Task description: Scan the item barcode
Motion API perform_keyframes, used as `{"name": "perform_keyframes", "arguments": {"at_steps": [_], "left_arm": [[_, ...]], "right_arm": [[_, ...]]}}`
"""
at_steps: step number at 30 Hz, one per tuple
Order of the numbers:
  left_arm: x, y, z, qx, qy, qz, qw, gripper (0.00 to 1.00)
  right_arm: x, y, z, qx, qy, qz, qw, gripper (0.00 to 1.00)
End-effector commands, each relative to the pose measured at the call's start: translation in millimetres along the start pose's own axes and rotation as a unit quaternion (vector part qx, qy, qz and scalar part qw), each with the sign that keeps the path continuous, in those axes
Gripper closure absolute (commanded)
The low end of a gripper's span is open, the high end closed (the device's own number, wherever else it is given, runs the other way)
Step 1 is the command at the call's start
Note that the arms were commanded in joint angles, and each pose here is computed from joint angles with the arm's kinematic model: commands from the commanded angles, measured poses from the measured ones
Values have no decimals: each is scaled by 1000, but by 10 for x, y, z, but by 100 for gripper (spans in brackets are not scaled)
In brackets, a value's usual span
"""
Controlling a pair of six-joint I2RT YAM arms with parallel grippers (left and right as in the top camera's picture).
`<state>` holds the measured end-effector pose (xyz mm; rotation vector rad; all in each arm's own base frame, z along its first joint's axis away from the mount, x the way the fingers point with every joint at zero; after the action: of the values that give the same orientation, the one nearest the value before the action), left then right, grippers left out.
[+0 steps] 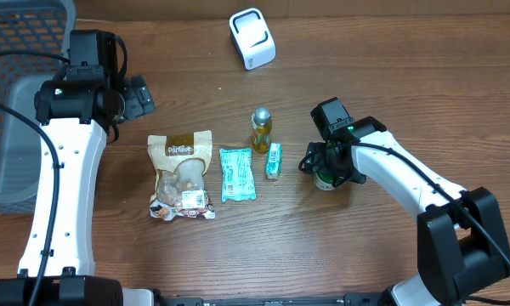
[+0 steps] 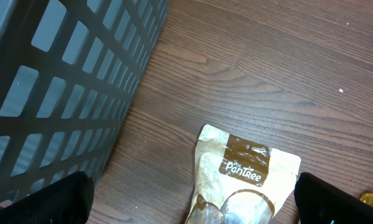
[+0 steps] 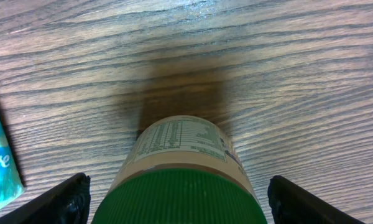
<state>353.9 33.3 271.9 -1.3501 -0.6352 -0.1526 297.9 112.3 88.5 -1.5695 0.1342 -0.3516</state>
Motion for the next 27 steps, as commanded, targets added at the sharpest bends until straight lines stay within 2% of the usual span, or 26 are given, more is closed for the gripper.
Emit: {"name": "perform_keyframes", "arguments": {"at_steps": [1, 12, 25, 27], "left_arm": [[15, -24, 7, 3, 13, -5, 1000, 0], [15, -24, 7, 3, 13, -5, 1000, 0], [15, -24, 7, 3, 13, -5, 1000, 1], [15, -24, 7, 3, 13, -5, 1000, 0]], "right_arm": [[-11, 19, -3, -1, -3, 1, 1000, 13], [-70, 116, -44, -3, -4, 4, 1000, 14], [-60, 117, -35, -1, -5, 2, 1000, 25], [-56, 117, -32, 0, -4, 1, 1000, 30]]}}
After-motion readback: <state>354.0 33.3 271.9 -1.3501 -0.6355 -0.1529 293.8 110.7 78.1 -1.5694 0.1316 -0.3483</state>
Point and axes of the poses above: each gripper's point midway between its finger pads, its own y axis out along the fingers, its own z axis along the line the jaws close on, x = y × z, the point moved 5 cm from there along -y, back along the fingers, and after that the axes turned 6 degrees about y, right-handed, at the moved point
